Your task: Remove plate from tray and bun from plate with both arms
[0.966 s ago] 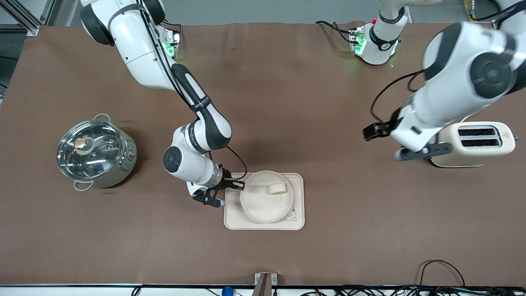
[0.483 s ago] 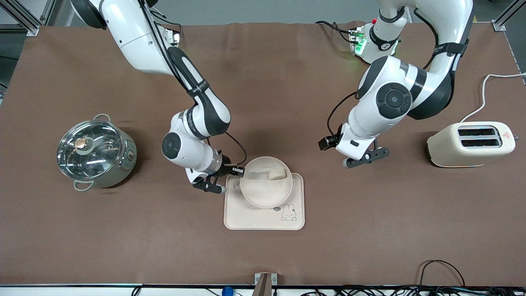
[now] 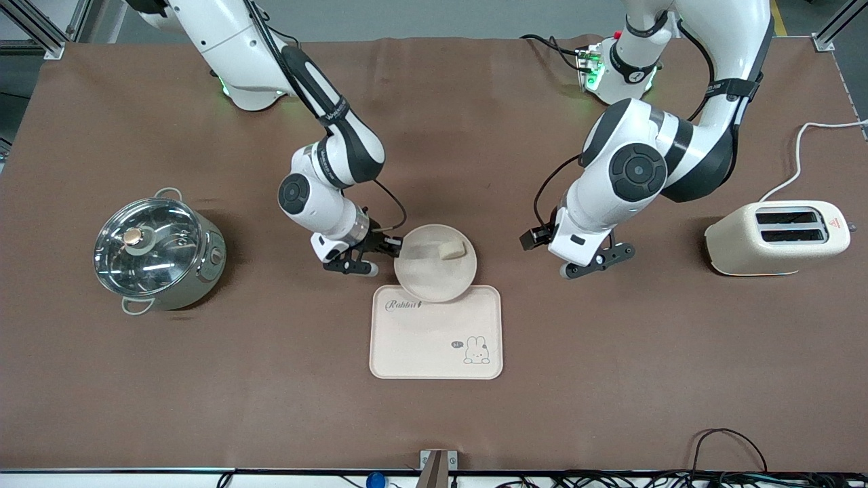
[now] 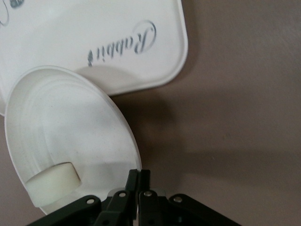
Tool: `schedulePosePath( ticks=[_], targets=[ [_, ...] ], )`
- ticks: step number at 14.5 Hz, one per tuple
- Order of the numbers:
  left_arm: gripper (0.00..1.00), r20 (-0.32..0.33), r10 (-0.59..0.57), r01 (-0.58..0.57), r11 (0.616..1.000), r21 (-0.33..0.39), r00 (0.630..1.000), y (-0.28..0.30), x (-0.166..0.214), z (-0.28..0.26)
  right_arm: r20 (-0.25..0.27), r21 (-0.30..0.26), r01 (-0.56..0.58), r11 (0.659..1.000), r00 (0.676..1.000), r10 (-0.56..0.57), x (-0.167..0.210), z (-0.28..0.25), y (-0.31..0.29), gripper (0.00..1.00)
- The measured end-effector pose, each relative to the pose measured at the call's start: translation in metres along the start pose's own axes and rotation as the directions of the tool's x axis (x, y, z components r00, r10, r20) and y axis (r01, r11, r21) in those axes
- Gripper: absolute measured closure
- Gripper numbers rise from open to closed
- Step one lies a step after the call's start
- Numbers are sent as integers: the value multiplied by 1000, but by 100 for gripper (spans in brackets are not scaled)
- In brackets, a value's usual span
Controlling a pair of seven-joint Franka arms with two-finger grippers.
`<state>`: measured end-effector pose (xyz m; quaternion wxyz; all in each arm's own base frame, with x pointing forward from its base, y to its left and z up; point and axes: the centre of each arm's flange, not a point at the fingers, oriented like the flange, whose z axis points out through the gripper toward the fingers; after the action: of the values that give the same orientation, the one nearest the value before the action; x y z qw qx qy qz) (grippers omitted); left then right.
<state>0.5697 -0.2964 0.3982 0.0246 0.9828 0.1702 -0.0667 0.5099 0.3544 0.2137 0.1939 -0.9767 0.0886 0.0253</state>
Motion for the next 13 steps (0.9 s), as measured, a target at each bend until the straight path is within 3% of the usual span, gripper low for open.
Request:
schedulePosePath(
  ticks=[3, 9, 12, 13],
  targets=[
    [0, 0, -8, 8, 1000, 0, 1000, 0, 0, 0, 17, -15, 24, 1000, 1000, -24, -28, -4, 7, 97],
    [0, 9, -36, 36, 999, 9, 999, 10, -9, 9, -23, -10, 35, 999, 999, -35, -40, 0, 8, 97],
    [0, 11, -63, 63, 998, 9, 998, 19, -14, 20, -24, 5, 3, 1000, 1000, -3, -38, -1, 9, 88],
    [0, 13, -75, 75, 997, 11, 997, 23, -17, 24, -22, 6, -3, 1000, 1000, 3, -38, 0, 10, 78]
  ],
)
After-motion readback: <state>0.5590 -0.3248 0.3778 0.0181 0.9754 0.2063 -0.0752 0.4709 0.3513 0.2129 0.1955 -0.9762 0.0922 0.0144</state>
